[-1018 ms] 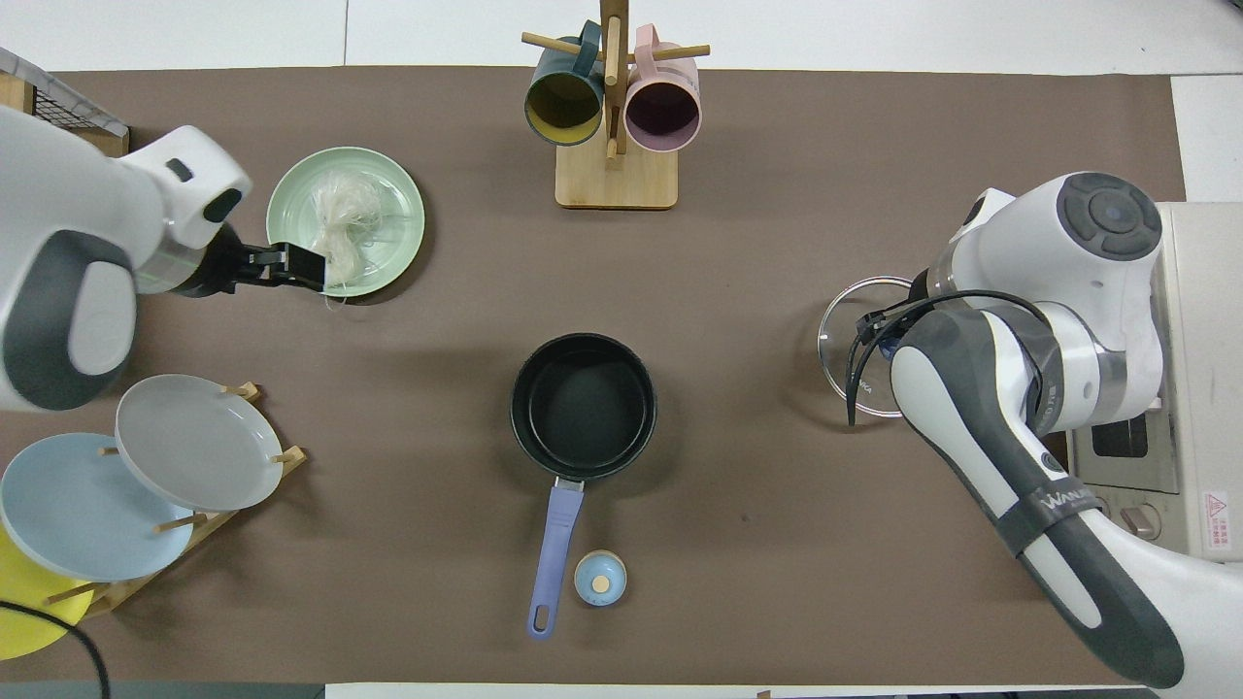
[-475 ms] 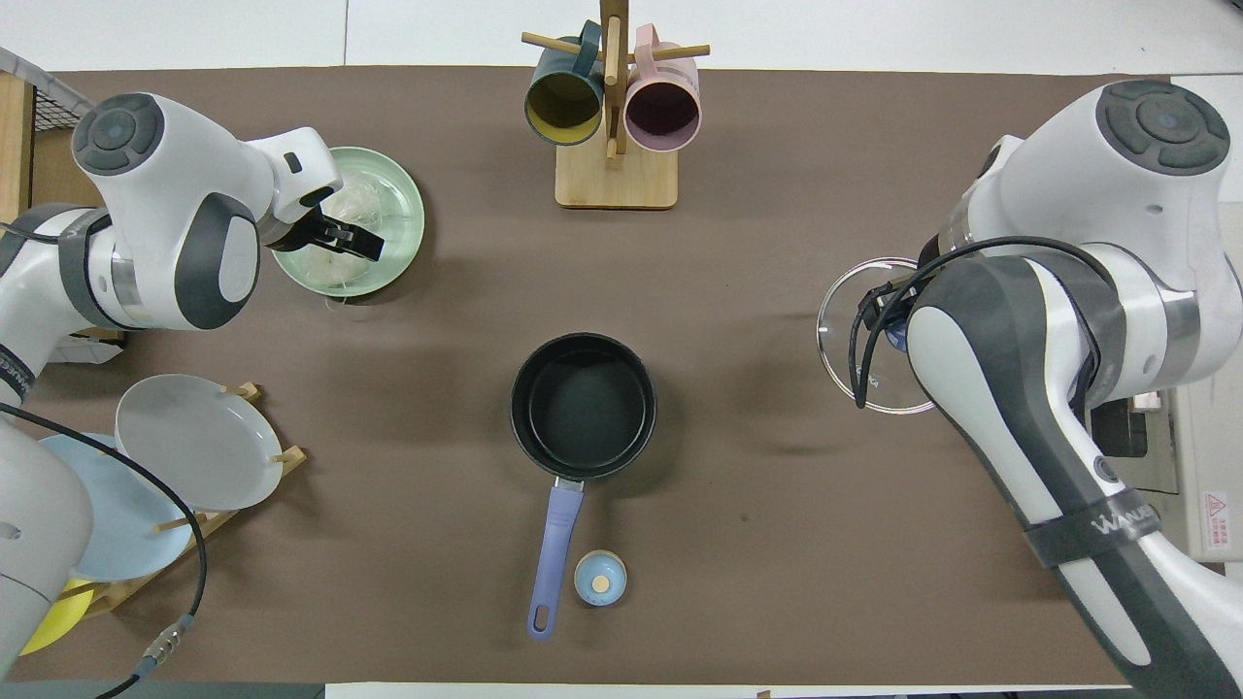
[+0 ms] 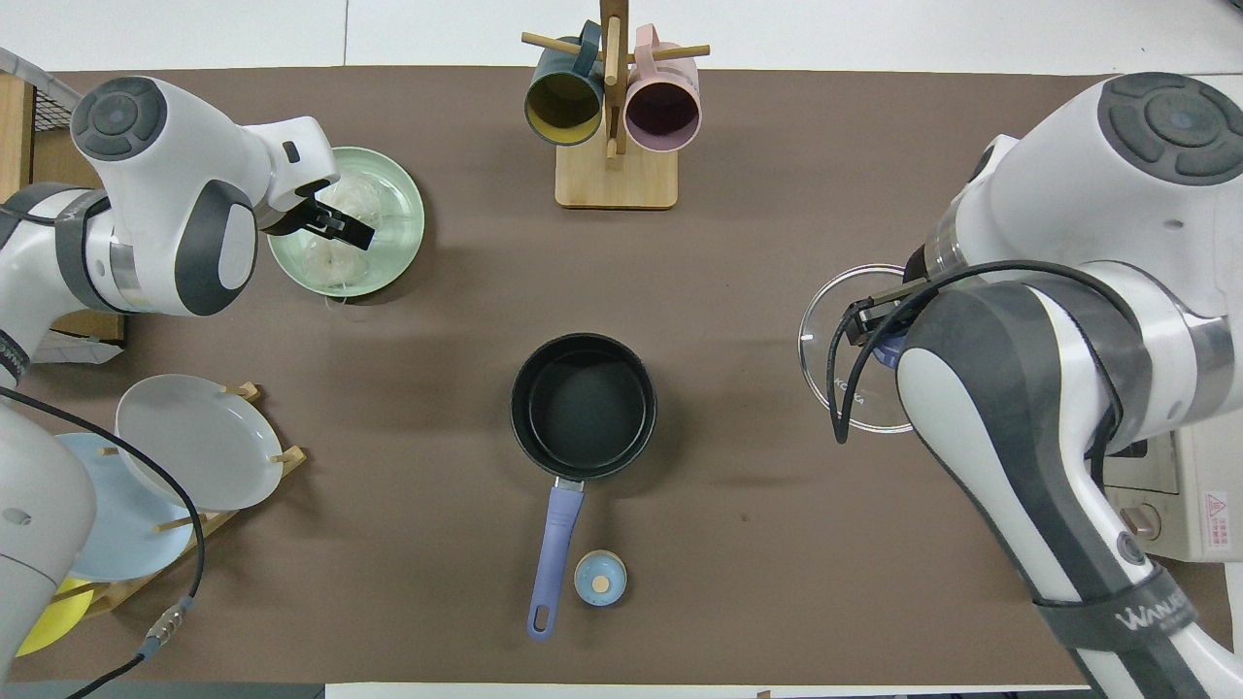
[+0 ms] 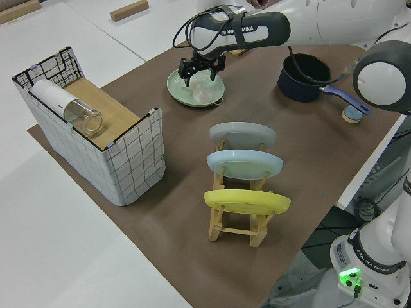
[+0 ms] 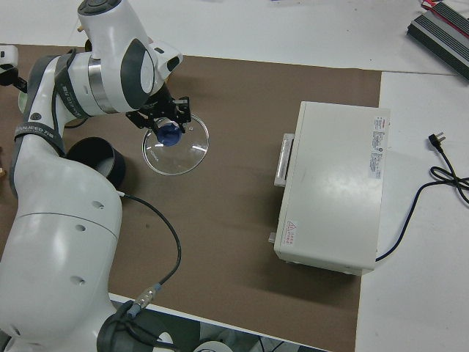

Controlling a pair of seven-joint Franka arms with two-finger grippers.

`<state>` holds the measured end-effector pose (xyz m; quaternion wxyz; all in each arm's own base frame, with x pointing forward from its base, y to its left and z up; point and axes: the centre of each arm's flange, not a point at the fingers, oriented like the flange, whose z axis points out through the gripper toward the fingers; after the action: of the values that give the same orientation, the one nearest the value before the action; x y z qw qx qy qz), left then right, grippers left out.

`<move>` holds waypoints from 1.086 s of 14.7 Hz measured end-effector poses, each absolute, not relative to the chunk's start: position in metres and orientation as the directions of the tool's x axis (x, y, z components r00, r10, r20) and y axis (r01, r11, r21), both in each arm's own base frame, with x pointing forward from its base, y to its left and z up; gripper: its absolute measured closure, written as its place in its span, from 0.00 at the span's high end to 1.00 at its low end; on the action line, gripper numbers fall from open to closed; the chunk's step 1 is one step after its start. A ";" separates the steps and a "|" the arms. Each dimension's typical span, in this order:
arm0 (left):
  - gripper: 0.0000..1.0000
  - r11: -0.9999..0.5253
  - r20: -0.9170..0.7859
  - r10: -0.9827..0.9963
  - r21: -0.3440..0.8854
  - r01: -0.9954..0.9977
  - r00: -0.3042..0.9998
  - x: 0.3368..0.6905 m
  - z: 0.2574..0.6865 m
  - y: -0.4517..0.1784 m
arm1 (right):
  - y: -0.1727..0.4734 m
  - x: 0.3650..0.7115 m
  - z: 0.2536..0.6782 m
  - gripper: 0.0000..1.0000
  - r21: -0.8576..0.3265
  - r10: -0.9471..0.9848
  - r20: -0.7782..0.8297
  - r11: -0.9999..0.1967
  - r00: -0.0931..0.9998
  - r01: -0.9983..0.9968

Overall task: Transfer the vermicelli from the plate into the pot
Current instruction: 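Grasp the white vermicelli on the green plate with the left gripper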

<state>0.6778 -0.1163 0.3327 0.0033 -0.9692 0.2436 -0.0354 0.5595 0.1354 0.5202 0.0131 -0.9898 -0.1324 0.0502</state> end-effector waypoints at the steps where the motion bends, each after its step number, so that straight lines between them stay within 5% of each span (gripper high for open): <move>1: 1.00 -0.879 0.062 -0.477 -0.021 -0.476 0.877 0.678 0.327 -0.117 | 0.135 0.558 0.523 0.63 -0.039 0.260 -0.095 -0.965 0.961 0.258; 4: 0.86 -0.877 0.058 -0.481 -0.020 -0.481 0.875 0.678 0.321 -0.117 | 0.135 0.558 0.524 0.63 -0.038 0.250 -0.094 -0.968 0.964 0.248; 9: 0.28 -0.880 0.062 -0.474 -0.013 -0.475 0.878 0.682 0.330 -0.116 | 0.135 0.557 0.523 0.63 -0.038 0.249 -0.096 -0.968 0.964 0.247; 13: 0.26 -0.919 0.028 -0.355 0.174 -0.354 0.935 0.680 0.417 -0.123 | 0.138 0.557 0.523 0.63 -0.036 0.232 -0.097 -0.973 0.968 0.229; 16: 0.25 -0.944 -0.027 -0.233 0.247 -0.219 0.972 0.644 0.506 -0.144 | 0.149 0.554 0.523 0.63 -0.034 0.230 -0.098 -0.973 0.968 0.228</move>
<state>0.6440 -0.1442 0.5058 -0.1223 -0.9854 0.1147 0.0279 0.5537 0.1491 0.5228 0.0115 -0.9919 -0.1156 0.0507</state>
